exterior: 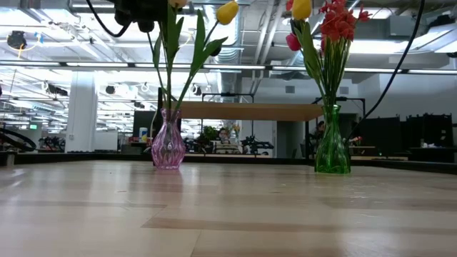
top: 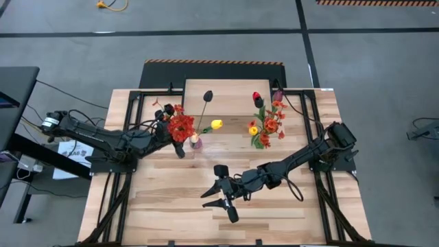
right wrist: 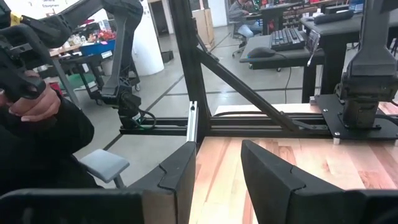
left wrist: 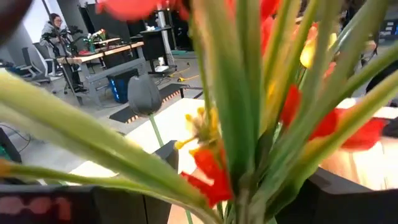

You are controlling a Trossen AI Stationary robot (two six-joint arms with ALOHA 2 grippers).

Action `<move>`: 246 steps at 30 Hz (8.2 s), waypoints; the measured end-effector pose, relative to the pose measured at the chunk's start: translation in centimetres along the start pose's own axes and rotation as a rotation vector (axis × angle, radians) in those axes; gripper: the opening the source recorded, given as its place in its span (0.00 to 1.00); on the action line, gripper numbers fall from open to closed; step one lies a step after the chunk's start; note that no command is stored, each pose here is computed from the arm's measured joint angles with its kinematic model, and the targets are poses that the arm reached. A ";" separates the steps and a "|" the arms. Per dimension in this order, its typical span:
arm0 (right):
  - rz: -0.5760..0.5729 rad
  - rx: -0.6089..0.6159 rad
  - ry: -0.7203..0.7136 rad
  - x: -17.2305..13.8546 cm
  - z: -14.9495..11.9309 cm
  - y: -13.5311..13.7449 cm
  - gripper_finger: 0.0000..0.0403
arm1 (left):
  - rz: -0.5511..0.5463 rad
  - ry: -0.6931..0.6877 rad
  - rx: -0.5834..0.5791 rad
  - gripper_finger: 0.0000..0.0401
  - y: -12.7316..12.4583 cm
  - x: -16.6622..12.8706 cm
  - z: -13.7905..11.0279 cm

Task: Pick and place flowers into a vace then onto a shelf
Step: Put the orange flowers into the purple vase

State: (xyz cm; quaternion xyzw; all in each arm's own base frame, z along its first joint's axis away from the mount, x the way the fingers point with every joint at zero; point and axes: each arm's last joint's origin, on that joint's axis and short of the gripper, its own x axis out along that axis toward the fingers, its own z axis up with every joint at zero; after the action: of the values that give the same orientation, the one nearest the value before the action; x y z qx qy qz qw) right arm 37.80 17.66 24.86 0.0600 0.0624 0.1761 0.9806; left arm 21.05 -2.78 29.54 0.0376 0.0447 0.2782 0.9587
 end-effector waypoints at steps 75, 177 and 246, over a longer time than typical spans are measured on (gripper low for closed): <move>0.000 0.000 0.000 0.0 0.0 0.0 0.30 | -0.065 0.058 -0.010 0.00 1.7 0.1 -0.2; -0.009 0.001 0.013 0.0 -0.1 -0.3 0.30 | -0.089 0.269 0.001 0.04 3.1 3.1 -3.2; -0.009 0.001 0.014 0.0 -0.1 -0.3 0.30 | -0.253 0.193 -0.125 0.54 5.7 -1.9 -0.6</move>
State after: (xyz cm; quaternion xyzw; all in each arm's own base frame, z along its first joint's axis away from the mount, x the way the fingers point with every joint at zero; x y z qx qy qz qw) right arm 37.90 17.39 24.71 0.0588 0.0696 0.1720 0.9809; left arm 16.36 1.02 29.66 -0.0550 0.1233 0.1598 0.9779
